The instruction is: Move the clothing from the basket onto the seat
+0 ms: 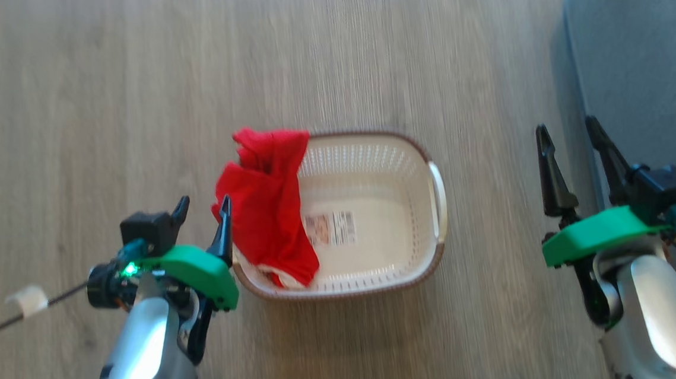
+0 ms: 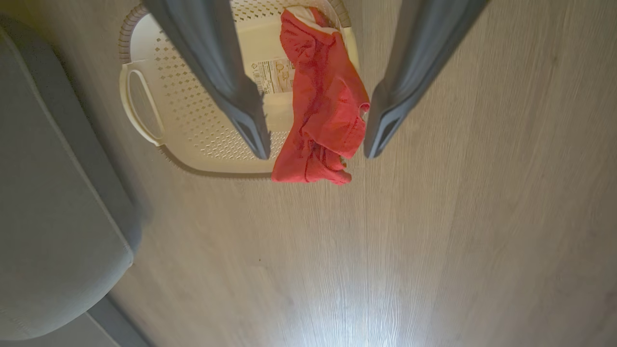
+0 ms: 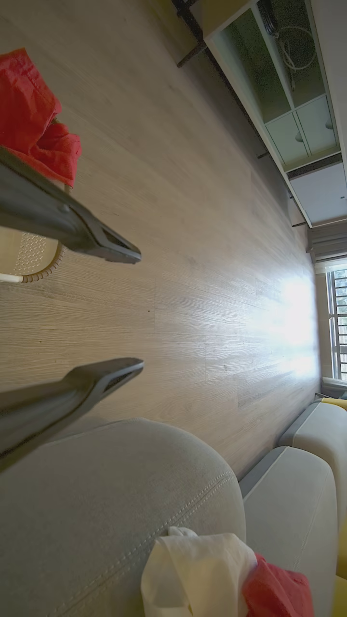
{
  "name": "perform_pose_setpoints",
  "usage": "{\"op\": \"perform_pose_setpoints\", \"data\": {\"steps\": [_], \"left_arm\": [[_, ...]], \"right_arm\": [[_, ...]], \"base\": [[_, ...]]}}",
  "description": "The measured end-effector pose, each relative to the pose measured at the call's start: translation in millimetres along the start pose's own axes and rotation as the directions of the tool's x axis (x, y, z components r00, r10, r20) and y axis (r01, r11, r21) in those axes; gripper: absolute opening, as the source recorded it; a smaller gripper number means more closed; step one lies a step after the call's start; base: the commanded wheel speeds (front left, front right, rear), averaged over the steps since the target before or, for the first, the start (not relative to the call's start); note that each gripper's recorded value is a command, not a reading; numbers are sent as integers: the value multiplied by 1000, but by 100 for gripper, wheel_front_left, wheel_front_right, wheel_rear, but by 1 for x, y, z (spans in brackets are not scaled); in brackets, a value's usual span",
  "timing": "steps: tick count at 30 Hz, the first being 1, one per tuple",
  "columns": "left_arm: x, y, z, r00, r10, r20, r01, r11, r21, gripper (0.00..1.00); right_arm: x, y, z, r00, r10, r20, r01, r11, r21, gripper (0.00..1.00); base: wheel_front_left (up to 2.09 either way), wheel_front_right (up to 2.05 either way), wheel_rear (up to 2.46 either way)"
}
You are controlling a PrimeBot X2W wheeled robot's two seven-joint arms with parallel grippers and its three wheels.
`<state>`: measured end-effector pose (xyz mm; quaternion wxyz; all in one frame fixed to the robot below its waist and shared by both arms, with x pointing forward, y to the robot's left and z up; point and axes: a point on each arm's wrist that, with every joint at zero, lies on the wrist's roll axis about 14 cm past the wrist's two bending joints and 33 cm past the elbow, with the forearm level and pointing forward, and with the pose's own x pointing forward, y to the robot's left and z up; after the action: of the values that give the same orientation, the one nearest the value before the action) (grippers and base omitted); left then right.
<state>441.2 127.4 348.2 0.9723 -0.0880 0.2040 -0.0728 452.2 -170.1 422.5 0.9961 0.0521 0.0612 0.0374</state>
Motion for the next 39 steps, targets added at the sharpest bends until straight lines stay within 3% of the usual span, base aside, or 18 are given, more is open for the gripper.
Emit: {"op": "perform_pose_setpoints", "data": {"steps": [5,13,39], "left_arm": [[22,7,-46,988,11,-154,-6,999,33,100],[43,14,-81,961,31,-275,-15,998,58,100],[89,31,-138,905,52,-423,-11,995,98,100]], "right_arm": [[14,-7,-23,999,-14,-46,14,1000,0,100],[17,-23,-41,995,-50,-85,50,999,-9,100],[35,-45,-87,982,-94,-164,91,996,-25,100]], "base": [[0,0,0],[0,0,0],[0,0,0]]}}
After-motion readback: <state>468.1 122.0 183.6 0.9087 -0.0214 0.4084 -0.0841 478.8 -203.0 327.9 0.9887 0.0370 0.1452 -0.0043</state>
